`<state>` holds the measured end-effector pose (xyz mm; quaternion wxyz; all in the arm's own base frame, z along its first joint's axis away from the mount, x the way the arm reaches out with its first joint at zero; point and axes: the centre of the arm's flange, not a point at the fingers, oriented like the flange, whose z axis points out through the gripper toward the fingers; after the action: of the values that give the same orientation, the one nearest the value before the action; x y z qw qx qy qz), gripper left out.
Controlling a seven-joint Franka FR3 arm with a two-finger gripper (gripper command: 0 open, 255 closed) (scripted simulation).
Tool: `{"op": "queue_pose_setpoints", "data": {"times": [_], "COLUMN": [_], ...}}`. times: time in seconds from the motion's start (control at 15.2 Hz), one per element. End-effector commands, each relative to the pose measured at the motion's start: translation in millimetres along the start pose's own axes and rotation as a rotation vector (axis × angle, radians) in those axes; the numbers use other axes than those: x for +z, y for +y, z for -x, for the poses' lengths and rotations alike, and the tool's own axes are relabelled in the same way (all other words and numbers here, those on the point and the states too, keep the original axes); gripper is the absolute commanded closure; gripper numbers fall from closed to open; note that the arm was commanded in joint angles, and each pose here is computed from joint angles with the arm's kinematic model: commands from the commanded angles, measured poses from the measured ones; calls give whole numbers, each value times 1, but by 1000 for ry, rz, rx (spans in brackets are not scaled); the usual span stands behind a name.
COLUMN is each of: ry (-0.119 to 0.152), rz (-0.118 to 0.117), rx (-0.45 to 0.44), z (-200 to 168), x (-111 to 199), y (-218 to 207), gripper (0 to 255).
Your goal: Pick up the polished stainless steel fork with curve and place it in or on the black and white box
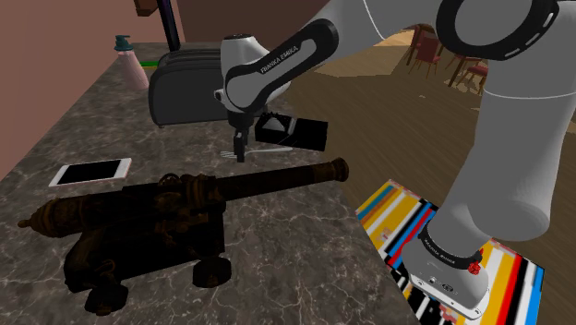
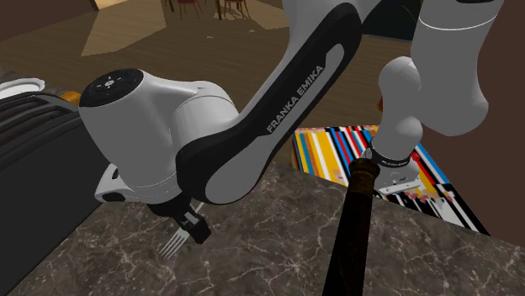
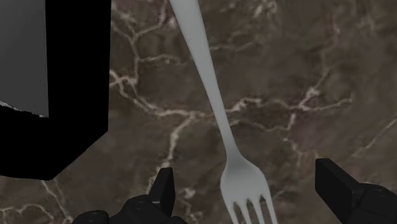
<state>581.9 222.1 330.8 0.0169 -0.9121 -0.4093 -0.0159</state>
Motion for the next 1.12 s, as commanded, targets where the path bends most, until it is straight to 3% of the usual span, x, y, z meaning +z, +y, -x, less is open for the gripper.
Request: {"op": "queue_pose_setpoints", "data": {"times": [0.0,0.59,1.06], "ry": [0,0,0], "rz": [0,0,0], "rx": [0,0,0], "z": [0,0,-2], "x": [0,0,-37], "y": [0,0,-1], "gripper": [255,255,255]}}
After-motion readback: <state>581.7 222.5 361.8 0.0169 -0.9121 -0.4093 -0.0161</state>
